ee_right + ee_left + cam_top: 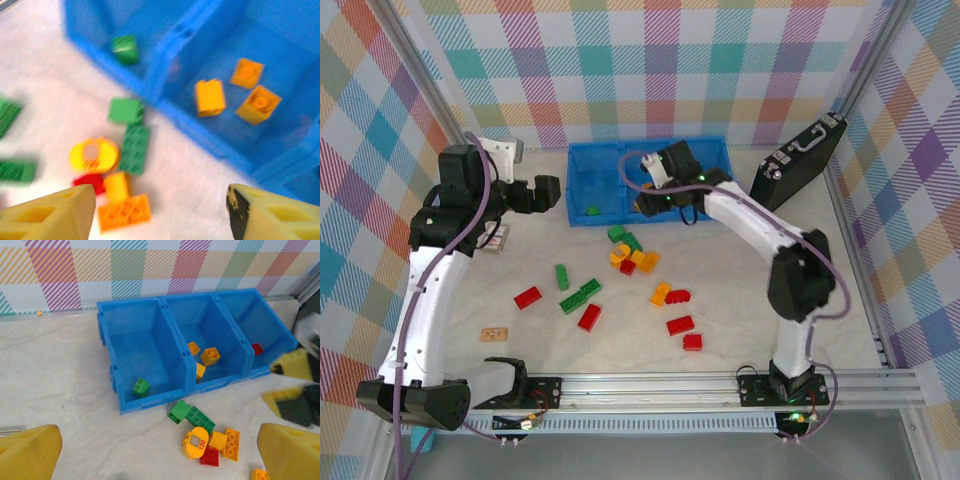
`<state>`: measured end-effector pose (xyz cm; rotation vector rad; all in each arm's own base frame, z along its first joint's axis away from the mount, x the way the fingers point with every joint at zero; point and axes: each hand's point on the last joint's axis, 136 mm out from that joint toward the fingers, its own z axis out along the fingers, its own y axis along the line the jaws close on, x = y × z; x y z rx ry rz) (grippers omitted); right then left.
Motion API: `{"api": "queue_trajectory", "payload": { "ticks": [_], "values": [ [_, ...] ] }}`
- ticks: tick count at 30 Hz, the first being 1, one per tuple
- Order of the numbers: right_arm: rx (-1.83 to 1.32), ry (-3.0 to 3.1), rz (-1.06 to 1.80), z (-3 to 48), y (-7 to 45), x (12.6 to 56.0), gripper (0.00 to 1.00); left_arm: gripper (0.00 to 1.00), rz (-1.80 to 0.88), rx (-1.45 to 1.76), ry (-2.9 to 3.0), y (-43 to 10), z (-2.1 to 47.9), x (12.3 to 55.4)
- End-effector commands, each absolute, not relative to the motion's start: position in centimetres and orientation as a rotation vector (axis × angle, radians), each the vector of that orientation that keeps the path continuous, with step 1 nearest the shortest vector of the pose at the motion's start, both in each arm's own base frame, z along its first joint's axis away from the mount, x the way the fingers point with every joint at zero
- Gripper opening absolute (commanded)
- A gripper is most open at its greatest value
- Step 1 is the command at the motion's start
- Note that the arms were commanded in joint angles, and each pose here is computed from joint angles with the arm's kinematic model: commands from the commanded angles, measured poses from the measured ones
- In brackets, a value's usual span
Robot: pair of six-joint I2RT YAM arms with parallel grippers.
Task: Sort the legos into containers by color
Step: Pick up the lego from the center of the table.
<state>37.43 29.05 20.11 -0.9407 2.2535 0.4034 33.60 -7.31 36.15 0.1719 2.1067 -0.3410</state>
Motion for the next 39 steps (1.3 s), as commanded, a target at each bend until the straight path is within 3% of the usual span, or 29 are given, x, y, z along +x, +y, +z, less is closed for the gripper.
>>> {"api": "queue_trajectory", "payload": {
  "ticks": [1, 6, 13, 19, 39],
  "values": [
    [-1.344, 2.146, 0.518, 18.3, 29.3, 30.6, 0.72, 1.00, -0.366, 0.164, 2.064, -7.3, 37.6, 33.2],
    [-1.593, 1.891, 0.438, 18.6, 27.1, 24.2, 0.79, 1.00, -0.366, 0.168, 2.054, -7.3, 38.0, 32.9],
    [-1.900, 1.812, 0.266, 15.9, 23.6, 20.4, 0.84, 1.00, -0.374, 0.164, 2.075, -7.4, 37.4, 33.3],
    [-2.050, 1.739, 0.083, 11.8, 22.3, 20.8, 0.83, 1.00, -0.359, 0.156, 2.077, -7.1, 37.3, 33.4],
    [-2.141, 1.820, 0.129, 5.7, 24.3, 22.5, 0.85, 1.00, -0.355, 0.153, 2.123, -7.2, 35.8, 34.4]
  ]
}}
